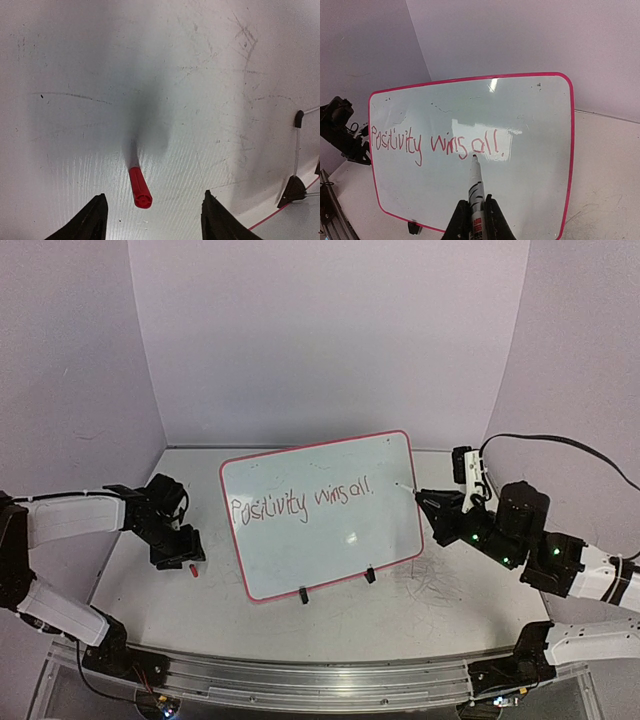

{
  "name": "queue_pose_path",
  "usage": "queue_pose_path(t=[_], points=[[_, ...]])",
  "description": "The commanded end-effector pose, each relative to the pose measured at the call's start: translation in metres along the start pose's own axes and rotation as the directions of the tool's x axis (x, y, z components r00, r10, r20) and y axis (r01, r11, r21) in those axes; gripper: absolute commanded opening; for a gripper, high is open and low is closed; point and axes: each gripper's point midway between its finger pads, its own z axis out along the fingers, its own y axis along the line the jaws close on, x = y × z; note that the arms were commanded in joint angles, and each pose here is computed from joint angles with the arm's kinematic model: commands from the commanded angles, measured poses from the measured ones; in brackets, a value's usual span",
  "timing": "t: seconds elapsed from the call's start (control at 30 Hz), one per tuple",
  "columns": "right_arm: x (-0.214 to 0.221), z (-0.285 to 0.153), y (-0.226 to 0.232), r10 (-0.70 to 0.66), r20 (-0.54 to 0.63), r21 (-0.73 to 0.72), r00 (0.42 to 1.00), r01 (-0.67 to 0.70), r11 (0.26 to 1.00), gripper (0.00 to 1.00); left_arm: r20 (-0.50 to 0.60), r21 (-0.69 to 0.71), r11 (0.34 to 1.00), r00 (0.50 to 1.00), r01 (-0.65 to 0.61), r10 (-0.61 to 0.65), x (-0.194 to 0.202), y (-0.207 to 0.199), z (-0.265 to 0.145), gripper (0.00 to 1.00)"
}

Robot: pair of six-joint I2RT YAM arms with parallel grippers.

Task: Write a sentence on the whiteboard
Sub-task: Pick up the pen cap from the corner of the board, then insert the whiteboard marker without the cap into the pen cap.

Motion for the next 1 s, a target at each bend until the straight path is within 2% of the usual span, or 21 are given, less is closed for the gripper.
queue_pose_path(t=[0.0, 0.33, 0.57, 0.63, 0.7, 0.77, 0.8, 0.83, 0.9, 0.97], points=[[-0.013, -0.007, 0.007, 0.012, 0.044, -0.040, 0.999, -0.010, 0.999, 0.00, -0.001, -0.039, 0.999, 1.000, -0.008, 0.008, -0.003, 0.002, 0.007, 0.56], [-0.012, -0.008, 0.007, 0.024, 0.049, -0.046, 0.998, -0.021, 0.999, 0.00, -0.018, -0.087, 0.996, 0.999, -0.033, 0.032, -0.002, 0.008, 0.024, 0.33], [-0.012, -0.007, 0.007, 0.026, 0.048, -0.048, 0.998, -0.024, 0.999, 0.00, 0.009, -0.072, 0.996, 0.999, -0.046, 0.047, -0.009, 0.001, 0.019, 0.05], [-0.014, -0.007, 0.008, 0.024, 0.047, -0.051, 0.999, -0.022, 0.998, 0.00, 0.068, -0.066, 0.997, 0.997, -0.037, 0.042, -0.022, -0.005, -0.006, 0.00], [-0.014, -0.006, 0.012, 0.021, 0.042, -0.066, 0.999, -0.018, 0.998, 0.00, 0.160, -0.028, 0.999, 0.986, -0.032, 0.036, -0.041, -0.019, -0.054, 0.00], [-0.014, -0.004, 0.020, 0.015, 0.032, -0.110, 0.999, -0.011, 0.994, 0.00, 0.248, 0.052, 0.997, 0.968, -0.049, 0.035, -0.055, -0.037, -0.108, 0.00], [-0.015, -0.003, 0.032, 0.009, 0.030, -0.168, 1.000, -0.004, 0.986, 0.00, 0.276, 0.136, 0.987, 0.960, -0.080, 0.040, -0.055, -0.052, -0.133, 0.00], [-0.017, -0.002, 0.045, 0.004, 0.029, -0.236, 1.000, 0.003, 0.972, 0.00, 0.301, 0.225, 0.967, 0.953, -0.117, 0.046, -0.053, -0.067, -0.156, 0.00], [-0.021, -0.001, 0.069, -0.001, 0.029, -0.361, 1.000, 0.012, 0.932, 0.00, 0.299, 0.406, 0.888, 0.949, -0.217, 0.095, -0.039, -0.099, -0.188, 0.00], [-0.028, 0.000, 0.092, 0.005, 0.036, -0.469, 0.999, 0.013, 0.883, 0.00, 0.263, 0.574, 0.759, 0.947, -0.307, 0.184, -0.013, -0.127, -0.209, 0.00]])
